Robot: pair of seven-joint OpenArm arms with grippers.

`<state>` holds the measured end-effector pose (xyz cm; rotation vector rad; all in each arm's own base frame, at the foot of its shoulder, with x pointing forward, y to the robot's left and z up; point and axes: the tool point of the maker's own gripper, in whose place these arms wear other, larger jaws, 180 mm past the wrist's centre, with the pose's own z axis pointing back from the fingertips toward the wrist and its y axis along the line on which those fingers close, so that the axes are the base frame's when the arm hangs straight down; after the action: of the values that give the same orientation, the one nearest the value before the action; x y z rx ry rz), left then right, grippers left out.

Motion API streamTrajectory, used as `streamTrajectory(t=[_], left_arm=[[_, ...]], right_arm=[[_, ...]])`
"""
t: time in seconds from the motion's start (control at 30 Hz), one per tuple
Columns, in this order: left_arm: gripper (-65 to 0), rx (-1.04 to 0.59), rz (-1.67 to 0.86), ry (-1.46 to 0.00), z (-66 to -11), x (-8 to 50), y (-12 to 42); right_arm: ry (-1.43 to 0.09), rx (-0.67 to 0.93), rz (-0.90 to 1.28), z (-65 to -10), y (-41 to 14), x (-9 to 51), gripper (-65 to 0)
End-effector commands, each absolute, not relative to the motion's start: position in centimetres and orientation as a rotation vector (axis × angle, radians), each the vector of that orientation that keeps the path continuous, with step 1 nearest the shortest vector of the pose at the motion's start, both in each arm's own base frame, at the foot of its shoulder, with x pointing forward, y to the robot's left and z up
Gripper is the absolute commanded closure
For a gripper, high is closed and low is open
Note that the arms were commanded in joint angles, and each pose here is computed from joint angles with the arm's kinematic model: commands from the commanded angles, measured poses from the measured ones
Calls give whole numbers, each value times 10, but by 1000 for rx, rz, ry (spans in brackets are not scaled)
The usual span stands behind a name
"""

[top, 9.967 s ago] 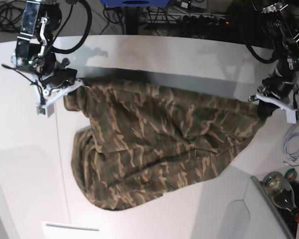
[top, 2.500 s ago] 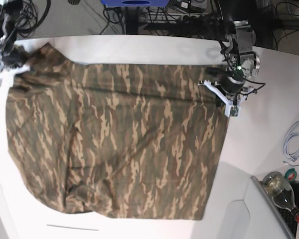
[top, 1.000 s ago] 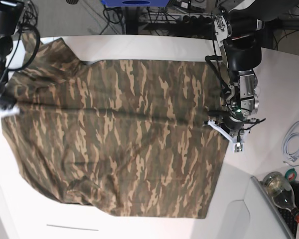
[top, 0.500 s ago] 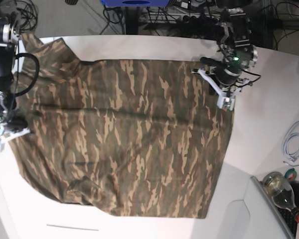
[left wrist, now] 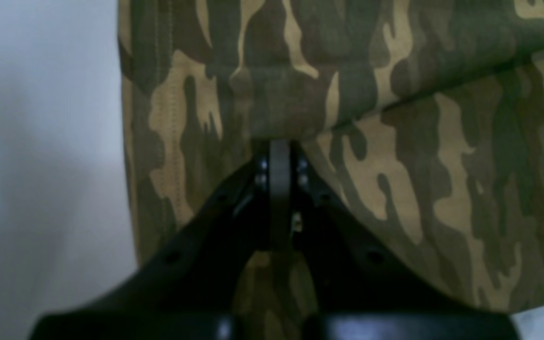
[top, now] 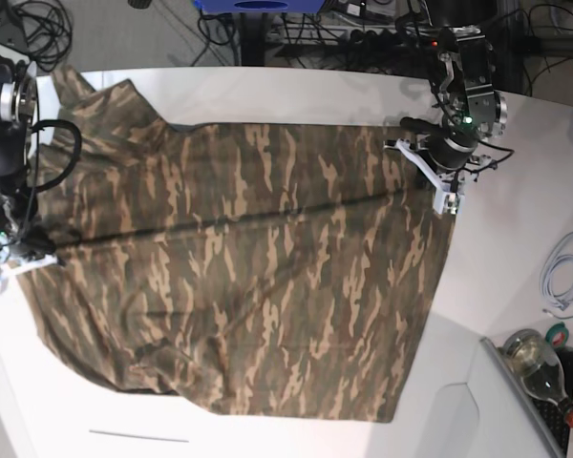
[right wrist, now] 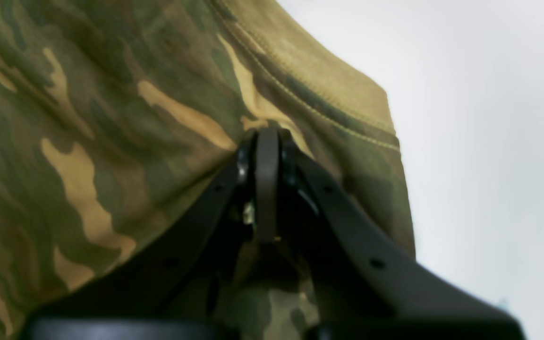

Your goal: Layout the t-shirt on the table in an organized manner, then fold the t-shirt properly

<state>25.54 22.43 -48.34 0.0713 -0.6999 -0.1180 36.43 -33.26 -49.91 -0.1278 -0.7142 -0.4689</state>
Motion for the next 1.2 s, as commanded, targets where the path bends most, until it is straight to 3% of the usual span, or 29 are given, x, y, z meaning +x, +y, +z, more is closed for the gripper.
streamTrajectory(t=[0.0,0.2,0.33,0.4,0.57,0.67,0.77,0.83,1.17], left_arm=[[0,117,-124,-711,-474,260,235],[0,126,-71,-860,-426,281,246],[0,132,15,-918,-404,266,279],[0,122,43,-921,-401,255,292],[0,-18,77,-918,-400,223,300],[0,-84,117,-924,-399,210,306],[-217,-88,150,-901,-409,201,313],[-285,-90,167,-882,-416,196,315],[-288,-93,178,-865,-422,191,316]], right_arm=[[-735,-134,-476,-488,-341,366,-6],[-978,-4,-508,-400,-326,329,-15],[-984,-19,-480,-373,-313,267,-27],[-935,-31,-509,-377,-311,233,-89],[-774,-49,-562,-413,-308,164,-347],[-737,16,-495,-429,-293,152,-387],[-705,74,-449,-445,-284,150,-431],[-681,95,-456,-456,-281,150,-453],[-620,176,-435,-483,-260,148,-453]])
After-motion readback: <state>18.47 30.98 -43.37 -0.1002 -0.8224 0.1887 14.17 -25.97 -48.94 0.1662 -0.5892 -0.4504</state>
